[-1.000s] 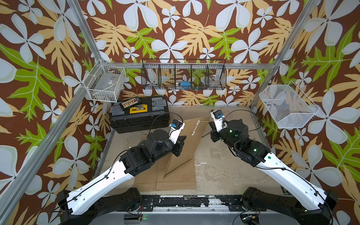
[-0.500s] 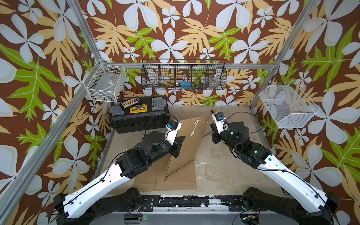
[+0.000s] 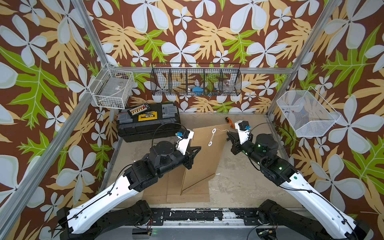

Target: Open the file bag

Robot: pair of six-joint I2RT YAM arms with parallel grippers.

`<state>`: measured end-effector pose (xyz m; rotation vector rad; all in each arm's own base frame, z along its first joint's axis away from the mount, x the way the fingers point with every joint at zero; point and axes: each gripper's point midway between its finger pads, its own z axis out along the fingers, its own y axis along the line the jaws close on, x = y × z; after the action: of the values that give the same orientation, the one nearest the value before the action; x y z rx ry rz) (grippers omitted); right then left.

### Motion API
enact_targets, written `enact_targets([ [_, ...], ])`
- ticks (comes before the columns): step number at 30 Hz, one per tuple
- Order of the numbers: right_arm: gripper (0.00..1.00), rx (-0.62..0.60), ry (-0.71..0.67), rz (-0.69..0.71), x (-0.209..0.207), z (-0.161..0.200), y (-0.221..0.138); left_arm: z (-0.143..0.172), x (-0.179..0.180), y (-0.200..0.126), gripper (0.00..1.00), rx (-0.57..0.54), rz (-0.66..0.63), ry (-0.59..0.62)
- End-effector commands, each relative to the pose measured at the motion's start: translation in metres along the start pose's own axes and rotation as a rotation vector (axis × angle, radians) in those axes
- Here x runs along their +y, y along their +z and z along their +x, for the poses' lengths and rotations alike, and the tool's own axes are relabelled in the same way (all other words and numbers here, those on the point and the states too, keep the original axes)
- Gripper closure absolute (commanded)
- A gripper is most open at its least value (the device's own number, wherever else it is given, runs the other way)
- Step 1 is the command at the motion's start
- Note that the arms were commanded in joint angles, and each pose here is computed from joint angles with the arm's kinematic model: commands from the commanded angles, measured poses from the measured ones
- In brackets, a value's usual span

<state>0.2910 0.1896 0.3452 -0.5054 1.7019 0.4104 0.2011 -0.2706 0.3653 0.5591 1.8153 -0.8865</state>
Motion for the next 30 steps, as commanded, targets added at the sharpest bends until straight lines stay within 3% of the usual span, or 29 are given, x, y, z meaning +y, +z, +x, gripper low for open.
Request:
enact_targets([
  [1, 1.0, -0.047, 0.003, -0.065, 0.011, -0.009, -0.005, -0.016, -0.012, -0.004, 1.0, -0.066, 0.062, -0.035],
  [7, 1.0, -0.089, -0.003, -0.084, 0.014, -0.006, -0.014, -0.02, -0.014, -0.003, 1.0, -0.098, 0.08, -0.066],
  [14, 1.0, -0.021, -0.061, -0.209, 0.036, 0.015, -0.016, -0.024, -0.015, -0.003, 1.0, -0.11, 0.084, -0.077],
  [30, 1.0, 0.095, -0.143, -0.24, 0.039, 0.038, -0.012, -0.024, -0.014, 0.0, 1.0, -0.107, 0.077, -0.075],
])
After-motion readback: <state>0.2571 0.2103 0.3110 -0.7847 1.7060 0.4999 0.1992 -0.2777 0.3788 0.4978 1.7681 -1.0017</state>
